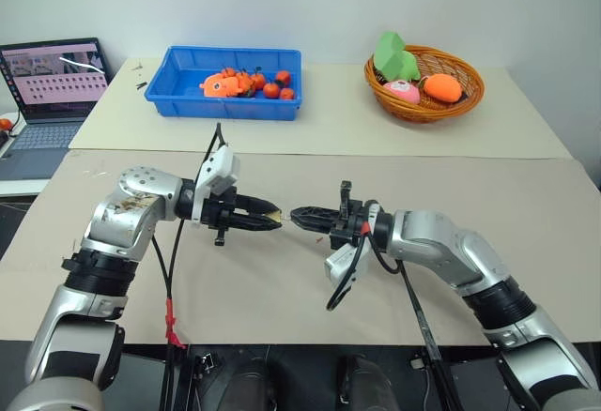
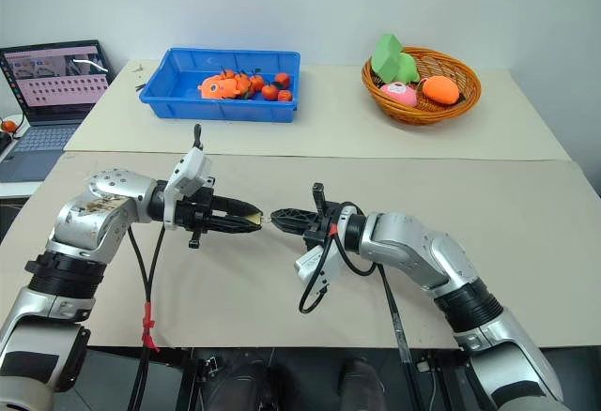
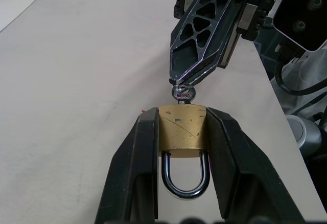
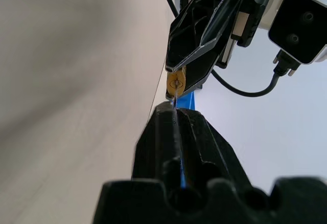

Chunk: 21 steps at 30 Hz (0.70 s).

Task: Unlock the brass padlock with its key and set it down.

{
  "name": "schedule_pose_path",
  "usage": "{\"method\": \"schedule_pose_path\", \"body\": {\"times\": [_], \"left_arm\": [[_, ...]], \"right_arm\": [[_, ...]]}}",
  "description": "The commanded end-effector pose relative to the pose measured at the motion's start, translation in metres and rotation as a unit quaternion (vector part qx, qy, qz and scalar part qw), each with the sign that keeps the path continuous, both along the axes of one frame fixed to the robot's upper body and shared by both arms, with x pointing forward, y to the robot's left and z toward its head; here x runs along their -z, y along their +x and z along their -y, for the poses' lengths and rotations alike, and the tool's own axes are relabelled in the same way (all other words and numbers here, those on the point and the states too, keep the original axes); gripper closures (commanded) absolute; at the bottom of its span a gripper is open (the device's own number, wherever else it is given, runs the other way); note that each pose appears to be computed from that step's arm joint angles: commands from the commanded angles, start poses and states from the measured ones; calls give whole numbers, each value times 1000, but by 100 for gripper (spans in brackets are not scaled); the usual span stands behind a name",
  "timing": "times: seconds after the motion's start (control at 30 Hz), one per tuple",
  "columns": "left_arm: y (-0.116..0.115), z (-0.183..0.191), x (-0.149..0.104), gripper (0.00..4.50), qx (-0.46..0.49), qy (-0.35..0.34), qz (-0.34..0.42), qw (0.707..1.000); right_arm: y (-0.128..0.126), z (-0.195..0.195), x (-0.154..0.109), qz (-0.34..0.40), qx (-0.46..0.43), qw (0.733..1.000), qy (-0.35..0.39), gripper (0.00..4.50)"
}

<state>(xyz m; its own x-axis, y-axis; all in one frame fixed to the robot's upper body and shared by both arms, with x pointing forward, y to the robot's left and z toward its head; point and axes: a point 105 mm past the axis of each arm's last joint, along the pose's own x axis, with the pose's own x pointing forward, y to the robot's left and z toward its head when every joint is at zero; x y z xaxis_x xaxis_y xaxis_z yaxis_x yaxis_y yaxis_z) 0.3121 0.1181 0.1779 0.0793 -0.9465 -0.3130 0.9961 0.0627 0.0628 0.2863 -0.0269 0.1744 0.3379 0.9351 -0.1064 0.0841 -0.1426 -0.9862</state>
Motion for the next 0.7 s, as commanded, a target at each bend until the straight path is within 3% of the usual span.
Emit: {"method": "schedule_pose_path", "body": {"times": [0.03,0.1,0.57,0.7], "left_arm": [[0,3,-14,366,8,-4,24,1000],[0,3,-14,366,7,-3,23,1000],[0,3,-14,366,6,-3,20,1000],[0,3,-14,366,5,-3,21,1000]], "right_arm": [[-6,-3,-12,26,-17,999,13,272],[-7,-4,-11,26,-18,999,12,204],[-7,-4,-13,28,-19,999,19,204],[-7,-5,-13,28,-19,999,21,303]]}}
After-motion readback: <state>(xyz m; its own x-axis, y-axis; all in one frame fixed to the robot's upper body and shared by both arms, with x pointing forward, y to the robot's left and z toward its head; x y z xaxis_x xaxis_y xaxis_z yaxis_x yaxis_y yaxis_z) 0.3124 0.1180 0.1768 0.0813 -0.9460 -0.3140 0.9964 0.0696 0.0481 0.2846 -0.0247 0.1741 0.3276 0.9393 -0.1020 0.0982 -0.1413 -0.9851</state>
